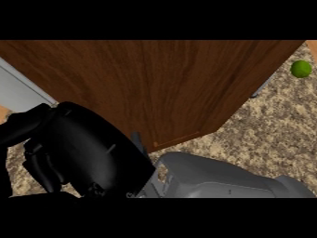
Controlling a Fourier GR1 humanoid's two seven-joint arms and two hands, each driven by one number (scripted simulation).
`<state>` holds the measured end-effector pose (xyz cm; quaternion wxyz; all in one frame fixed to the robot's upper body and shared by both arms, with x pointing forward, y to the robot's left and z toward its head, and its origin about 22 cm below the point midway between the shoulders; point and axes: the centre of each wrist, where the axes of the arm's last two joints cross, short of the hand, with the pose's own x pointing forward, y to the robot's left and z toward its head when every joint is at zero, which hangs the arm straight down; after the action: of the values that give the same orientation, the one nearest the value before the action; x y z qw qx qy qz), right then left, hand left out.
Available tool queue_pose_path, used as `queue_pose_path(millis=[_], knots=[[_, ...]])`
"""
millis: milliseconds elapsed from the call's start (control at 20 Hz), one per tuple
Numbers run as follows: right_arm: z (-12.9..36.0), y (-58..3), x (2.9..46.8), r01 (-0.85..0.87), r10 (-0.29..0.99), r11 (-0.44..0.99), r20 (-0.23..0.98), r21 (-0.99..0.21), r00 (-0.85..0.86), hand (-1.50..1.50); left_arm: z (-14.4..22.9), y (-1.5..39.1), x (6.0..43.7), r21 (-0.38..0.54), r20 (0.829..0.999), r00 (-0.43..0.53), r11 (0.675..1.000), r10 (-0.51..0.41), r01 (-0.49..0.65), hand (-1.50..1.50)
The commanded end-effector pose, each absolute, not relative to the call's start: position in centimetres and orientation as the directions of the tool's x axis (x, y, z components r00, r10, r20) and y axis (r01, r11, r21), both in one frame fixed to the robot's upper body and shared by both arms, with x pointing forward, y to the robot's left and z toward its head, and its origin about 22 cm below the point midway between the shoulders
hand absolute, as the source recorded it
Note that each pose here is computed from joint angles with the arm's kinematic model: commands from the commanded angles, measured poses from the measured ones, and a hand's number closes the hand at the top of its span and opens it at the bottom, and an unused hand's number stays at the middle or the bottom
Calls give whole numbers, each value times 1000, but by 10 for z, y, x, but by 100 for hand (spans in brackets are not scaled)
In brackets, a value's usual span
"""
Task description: Pick up the wine, place it into the cabinet and close the cabinet
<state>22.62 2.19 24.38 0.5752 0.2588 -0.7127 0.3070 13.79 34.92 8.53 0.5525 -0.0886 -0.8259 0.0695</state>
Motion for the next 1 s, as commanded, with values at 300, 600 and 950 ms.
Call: queue_pose_path(millis=[300,600,950], knots=[[258,50,289,-895,102,443,995,-43,3,150,104,367,147,-199,889,-400,974,225,106,-150],[252,48,342,-886,73,450,984,112,161,150,103,371,147,-221,888,-398,973,231,74,-150],[222,26,388,-746,-5,666,1000,-3,-8,150,111,392,147,-206,892,-404,978,202,33,-150]])
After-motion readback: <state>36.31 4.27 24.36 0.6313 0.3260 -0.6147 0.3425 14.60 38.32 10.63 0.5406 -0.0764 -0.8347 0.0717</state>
